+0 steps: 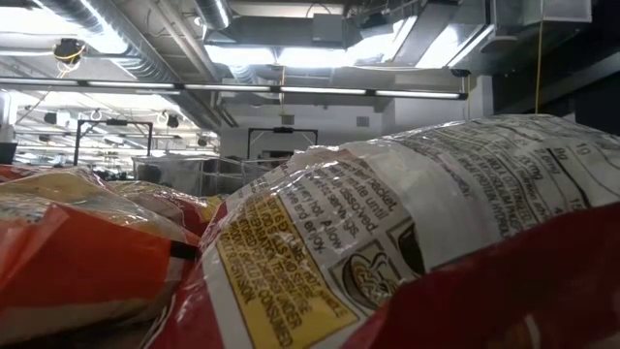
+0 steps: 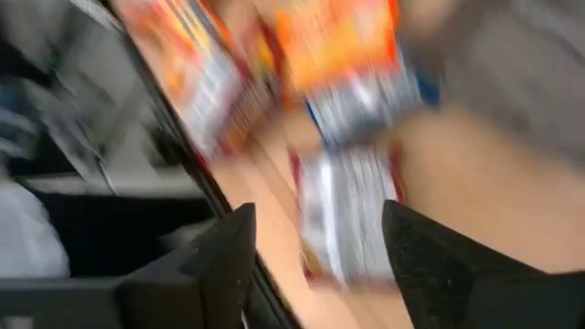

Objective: Sort Maruchan noodles
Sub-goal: Put the red noodle pack into the black bin

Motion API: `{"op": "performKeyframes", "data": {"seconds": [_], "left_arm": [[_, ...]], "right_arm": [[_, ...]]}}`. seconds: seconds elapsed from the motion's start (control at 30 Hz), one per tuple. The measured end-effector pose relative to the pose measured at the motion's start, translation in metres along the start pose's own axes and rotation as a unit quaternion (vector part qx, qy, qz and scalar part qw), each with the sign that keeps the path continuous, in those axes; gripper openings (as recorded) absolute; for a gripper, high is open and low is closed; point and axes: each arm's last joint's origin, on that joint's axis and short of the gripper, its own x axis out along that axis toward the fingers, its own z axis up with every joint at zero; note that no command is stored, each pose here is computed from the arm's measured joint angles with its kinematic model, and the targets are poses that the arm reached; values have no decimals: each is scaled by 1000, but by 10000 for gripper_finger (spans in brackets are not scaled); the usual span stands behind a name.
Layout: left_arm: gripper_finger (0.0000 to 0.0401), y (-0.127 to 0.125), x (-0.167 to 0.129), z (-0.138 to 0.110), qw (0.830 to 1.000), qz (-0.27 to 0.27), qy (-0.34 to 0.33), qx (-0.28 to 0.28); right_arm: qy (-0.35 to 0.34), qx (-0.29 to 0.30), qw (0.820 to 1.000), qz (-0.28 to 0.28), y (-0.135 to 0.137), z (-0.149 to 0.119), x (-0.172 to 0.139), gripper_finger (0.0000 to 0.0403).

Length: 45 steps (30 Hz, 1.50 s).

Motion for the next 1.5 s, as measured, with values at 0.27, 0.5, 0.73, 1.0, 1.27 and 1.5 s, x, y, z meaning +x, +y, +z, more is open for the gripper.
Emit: {"op": "performKeyframes", "data": {"seconds": [0.27, 0.5, 0.73, 1.0, 1.27, 1.5], "left_arm": [[141, 1, 0, -4, 1000, 3, 15, 17], [141, 1, 0, -6, 1000, 4, 21, 23], [141, 2, 0, -9, 999, 6, 33, 35], [141, 2, 0, -9, 999, 6, 34, 33], [141, 2, 0, -9, 999, 7, 34, 21], [141, 2, 0, -9, 999, 7, 36, 22]], "right_arm": [[108, -23, 985, -135, -1, -21, 47, 237], [126, -38, 970, -204, -4, -42, 68, 288], [149, -88, 962, -211, -8, -64, 86, 357], [163, -123, 958, -200, -34, -76, 113, 348], [170, -163, 954, -188, -50, -79, 125, 348], [165, -197, 953, -161, -47, -79, 127, 349]]}}
